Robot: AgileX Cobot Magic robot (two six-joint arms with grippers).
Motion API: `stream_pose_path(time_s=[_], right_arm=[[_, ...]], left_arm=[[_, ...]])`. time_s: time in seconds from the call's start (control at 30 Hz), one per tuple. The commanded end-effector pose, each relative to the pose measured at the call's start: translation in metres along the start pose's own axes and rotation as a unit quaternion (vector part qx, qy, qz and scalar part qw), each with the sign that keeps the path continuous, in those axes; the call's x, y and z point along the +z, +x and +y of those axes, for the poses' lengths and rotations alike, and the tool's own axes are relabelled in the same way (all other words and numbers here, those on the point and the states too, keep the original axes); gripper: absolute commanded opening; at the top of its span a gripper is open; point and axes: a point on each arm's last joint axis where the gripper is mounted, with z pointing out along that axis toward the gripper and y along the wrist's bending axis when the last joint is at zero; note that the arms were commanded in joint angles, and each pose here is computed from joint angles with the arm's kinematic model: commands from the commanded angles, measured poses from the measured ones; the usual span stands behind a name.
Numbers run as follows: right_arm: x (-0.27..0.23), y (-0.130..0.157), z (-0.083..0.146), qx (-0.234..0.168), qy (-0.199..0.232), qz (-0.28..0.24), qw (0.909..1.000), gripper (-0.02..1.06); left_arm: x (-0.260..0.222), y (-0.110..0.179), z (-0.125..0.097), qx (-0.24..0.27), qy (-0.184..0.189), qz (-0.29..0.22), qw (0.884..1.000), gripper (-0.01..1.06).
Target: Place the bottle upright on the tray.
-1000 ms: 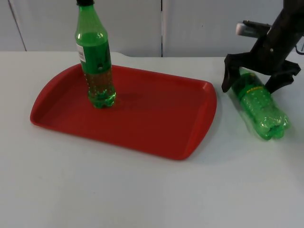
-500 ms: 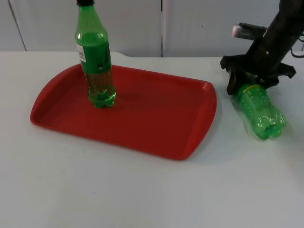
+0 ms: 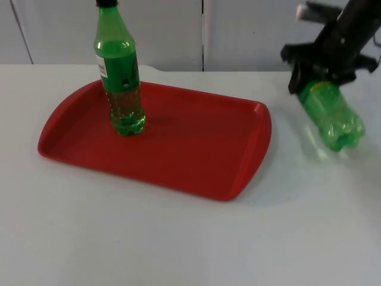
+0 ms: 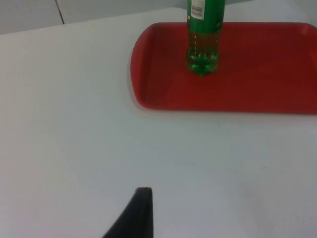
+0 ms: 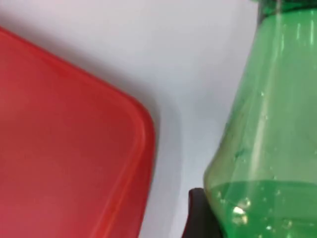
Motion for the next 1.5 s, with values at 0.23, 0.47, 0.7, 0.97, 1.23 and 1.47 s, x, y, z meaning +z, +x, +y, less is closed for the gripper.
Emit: stream_pose_path(time_s=[0.23,0.47,0.7,0.97,1.23,1.47], right_arm=[[-0.118,-0.017,0.036,-0.058,0.025,-0.101,0.9929,0.0],[-0.182,-0.003,0.042,-0.07,0.042,-0.092,0.9924,0.0],[-0.233,0.013,0.056,-0.082,0.064,-0.121,0.9872,0.0],[-0.292,0.066,0.088,-0.125,0.033,-0.191,0.973,0.0],[-0.308,0.125,0.099,-0.142,-0.025,-0.335,0.9311,0.0],[-0.285,0.178,0.085,-0.124,-0.066,-0.462,0.8756,0.0]], left_arm=[[0.0,0.001,-0.001,-0.001,0.004,-0.001,1.0,1.05],[0.0,0.001,-0.001,-0.001,0.004,-0.001,1.0,1.05],[0.0,0.001,-0.001,-0.001,0.004,-0.001,1.0,1.05],[0.0,0.001,-0.001,-0.001,0.004,-0.001,1.0,1.05],[0.0,0.001,-0.001,-0.001,0.004,-0.001,1.0,1.05],[0.0,0.001,-0.001,-0.001,0.004,-0.001,1.0,1.05]])
